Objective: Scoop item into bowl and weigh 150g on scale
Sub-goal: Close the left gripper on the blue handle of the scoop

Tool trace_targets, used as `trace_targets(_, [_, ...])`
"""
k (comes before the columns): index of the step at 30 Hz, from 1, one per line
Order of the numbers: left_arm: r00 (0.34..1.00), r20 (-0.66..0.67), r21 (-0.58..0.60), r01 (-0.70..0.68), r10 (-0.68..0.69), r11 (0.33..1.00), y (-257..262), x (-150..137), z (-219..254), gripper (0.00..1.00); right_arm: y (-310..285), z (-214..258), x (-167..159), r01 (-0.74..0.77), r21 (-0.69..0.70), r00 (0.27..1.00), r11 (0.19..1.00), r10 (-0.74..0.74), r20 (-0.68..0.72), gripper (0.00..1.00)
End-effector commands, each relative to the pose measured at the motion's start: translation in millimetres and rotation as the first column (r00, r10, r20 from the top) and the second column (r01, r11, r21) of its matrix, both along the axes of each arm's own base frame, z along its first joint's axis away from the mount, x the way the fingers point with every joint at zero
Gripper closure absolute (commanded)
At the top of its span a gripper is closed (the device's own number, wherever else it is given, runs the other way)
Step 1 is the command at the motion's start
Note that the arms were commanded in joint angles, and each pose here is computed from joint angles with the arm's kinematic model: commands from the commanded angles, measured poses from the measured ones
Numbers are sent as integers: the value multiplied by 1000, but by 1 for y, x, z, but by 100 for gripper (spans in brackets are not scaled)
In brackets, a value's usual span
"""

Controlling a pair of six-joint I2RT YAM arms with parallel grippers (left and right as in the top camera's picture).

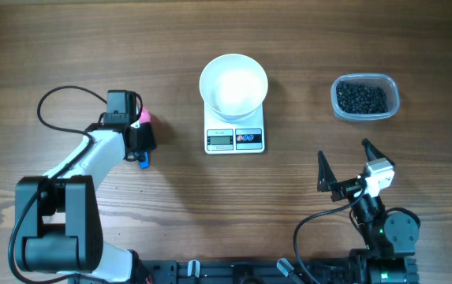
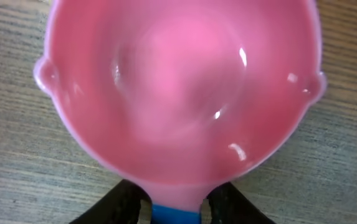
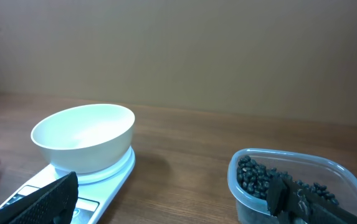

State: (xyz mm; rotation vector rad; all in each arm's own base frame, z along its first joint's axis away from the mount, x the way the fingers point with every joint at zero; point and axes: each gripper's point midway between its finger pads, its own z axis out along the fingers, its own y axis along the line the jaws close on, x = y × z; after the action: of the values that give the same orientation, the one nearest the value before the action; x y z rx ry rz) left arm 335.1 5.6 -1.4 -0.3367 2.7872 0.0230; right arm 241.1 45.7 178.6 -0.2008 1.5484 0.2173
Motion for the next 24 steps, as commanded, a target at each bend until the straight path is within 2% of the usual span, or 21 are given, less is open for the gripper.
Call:
trace_targets(1, [1000,-18,14,4,-4,1000,1,-3,-7,58,1,2,-1,-6,-10,1000,1000,6,13,0])
trace_targets(6, [1000,-18,14,4,-4,1000,1,-3,-7,57,1,2,-1,-6,-10,1000,1000,6,13,0])
trace_targets(24, [1000,-1,16,11,-11,1000,1,1,-6,68,1,2,-1,-6,-10,1000,1000,6,13,0])
